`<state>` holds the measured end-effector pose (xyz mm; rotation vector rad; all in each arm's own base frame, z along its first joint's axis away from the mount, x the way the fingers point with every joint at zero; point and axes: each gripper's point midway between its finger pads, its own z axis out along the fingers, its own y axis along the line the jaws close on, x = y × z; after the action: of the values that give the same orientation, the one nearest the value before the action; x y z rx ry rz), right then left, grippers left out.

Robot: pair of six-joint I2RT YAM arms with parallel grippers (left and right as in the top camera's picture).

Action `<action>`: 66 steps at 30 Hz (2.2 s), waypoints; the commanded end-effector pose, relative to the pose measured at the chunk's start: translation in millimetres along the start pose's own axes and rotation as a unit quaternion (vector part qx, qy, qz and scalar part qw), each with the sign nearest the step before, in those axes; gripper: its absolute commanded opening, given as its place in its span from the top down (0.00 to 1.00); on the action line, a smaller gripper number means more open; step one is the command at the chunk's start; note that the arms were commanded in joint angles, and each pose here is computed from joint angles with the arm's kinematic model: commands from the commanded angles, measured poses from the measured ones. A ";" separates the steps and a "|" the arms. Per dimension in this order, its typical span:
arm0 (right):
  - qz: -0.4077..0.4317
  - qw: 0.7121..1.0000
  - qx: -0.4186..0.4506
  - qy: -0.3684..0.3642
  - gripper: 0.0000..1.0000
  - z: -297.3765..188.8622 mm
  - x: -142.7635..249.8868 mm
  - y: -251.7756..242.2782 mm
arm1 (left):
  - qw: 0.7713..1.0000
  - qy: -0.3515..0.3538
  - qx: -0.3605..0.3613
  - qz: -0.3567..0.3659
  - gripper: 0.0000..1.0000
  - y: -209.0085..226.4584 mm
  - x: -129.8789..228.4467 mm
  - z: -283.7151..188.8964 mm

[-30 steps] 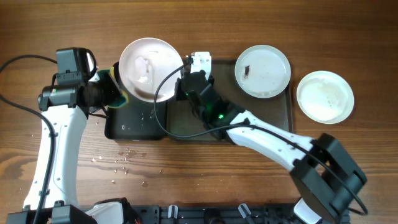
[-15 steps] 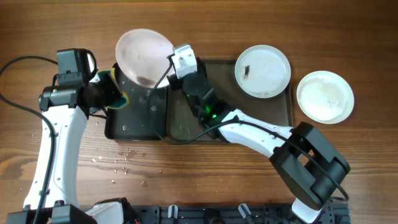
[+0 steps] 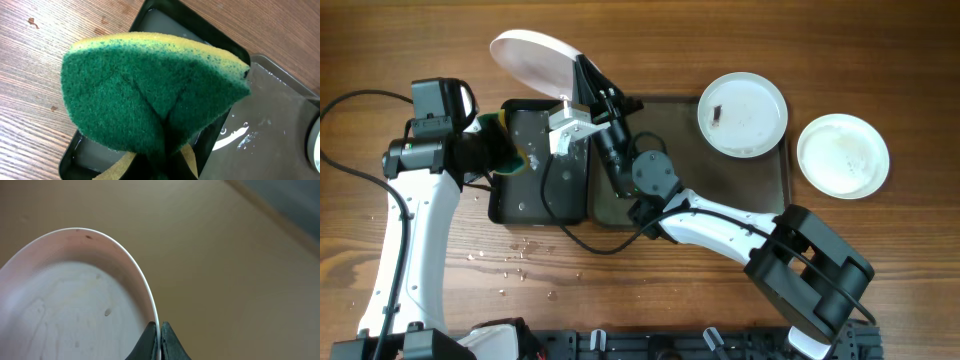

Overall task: Clean dirty plates on tray and stack at the side
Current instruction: 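Lift the cleaned plate by its rim with the right gripper, then carry the plate right and stack it on the cleaned plate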

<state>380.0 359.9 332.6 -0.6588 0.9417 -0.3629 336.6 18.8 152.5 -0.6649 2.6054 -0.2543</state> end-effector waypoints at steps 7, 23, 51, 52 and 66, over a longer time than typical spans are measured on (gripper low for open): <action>0.000 1.000 0.025 0.010 0.96 1.7 -2.8 -10.6 | 1.000 -0.002 0.005 -0.001 0.96 -0.7 0.5 -1.8; 0.391 0.874 -0.037 0.287 0.96 -37.6 106.6 78.1 | 1.000 -0.002 0.005 -0.001 0.96 -0.7 0.7 -1.8; 0.477 0.530 0.299 0.634 0.96 -282.3 364.4 -271.7 | 1.000 -0.002 0.005 -0.001 0.96 -0.7 0.6 -1.8; 0.475 0.515 0.306 0.644 0.96 -292.8 372.7 -271.2 | 1.000 -0.002 0.005 -0.001 0.96 -0.7 0.6 -1.8; 0.391 0.418 0.360 0.737 0.96 -382.6 443.2 -228.4 | 1.000 -0.007 0.007 -0.001 0.96 -1.8 -2.0 -1.9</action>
<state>308.1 -185.4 52.2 1.2672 2.4074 -0.2962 338.5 19.0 153.5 -0.6620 2.5971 -0.2553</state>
